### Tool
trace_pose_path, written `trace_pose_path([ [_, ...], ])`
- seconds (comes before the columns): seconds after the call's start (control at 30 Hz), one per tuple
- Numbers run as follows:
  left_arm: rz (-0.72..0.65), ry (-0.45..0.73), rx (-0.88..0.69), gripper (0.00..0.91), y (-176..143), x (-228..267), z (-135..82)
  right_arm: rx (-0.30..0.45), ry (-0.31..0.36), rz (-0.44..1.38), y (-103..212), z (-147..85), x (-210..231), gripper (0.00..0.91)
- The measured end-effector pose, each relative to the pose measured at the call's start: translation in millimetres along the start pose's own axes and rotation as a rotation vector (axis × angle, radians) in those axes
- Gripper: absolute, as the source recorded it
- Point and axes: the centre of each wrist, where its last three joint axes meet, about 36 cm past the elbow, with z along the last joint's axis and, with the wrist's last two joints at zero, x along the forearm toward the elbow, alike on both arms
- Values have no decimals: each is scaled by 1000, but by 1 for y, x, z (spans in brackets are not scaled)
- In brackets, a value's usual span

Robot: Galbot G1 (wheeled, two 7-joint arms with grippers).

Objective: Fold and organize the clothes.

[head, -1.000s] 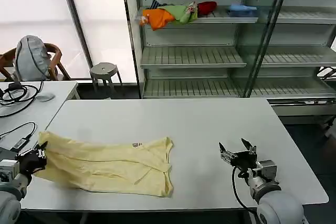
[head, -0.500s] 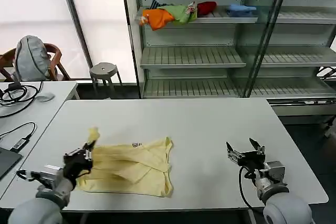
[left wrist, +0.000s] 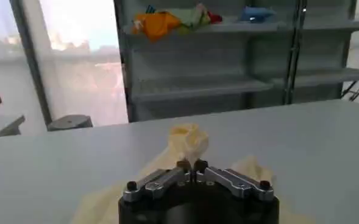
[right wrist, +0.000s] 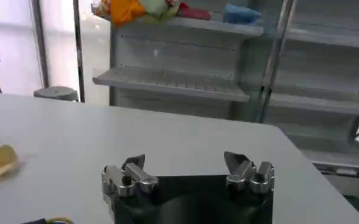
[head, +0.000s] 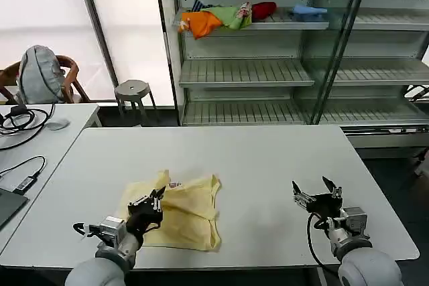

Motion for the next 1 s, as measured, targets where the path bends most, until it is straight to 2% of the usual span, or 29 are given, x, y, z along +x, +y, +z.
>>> trace_pose_path([
  [0.4, 48, -6, 128, 10, -28, -14, -6, 8, -5, 10, -1, -1, 0, 907],
  [0.67, 51, 0, 147, 20, -32, -27, -5, 8, -5, 9, 0, -1, 0, 907],
  [0.7, 53, 1, 149, 121, -33, -28, -5, 8, -5, 9, 0, -1, 0, 907],
  [0.73, 56, 2, 151, 725, -34, -28, -5, 9, -5, 9, -1, -1, 0, 907],
  [0.77, 62, 5, 155, 907, -36, -29, -5, 8, -6, 10, -1, -1, 0, 907],
  [1.0, 106, 5, 186, 907, -47, -27, -4, 8, -3, 9, 1, 0, -1, 907],
])
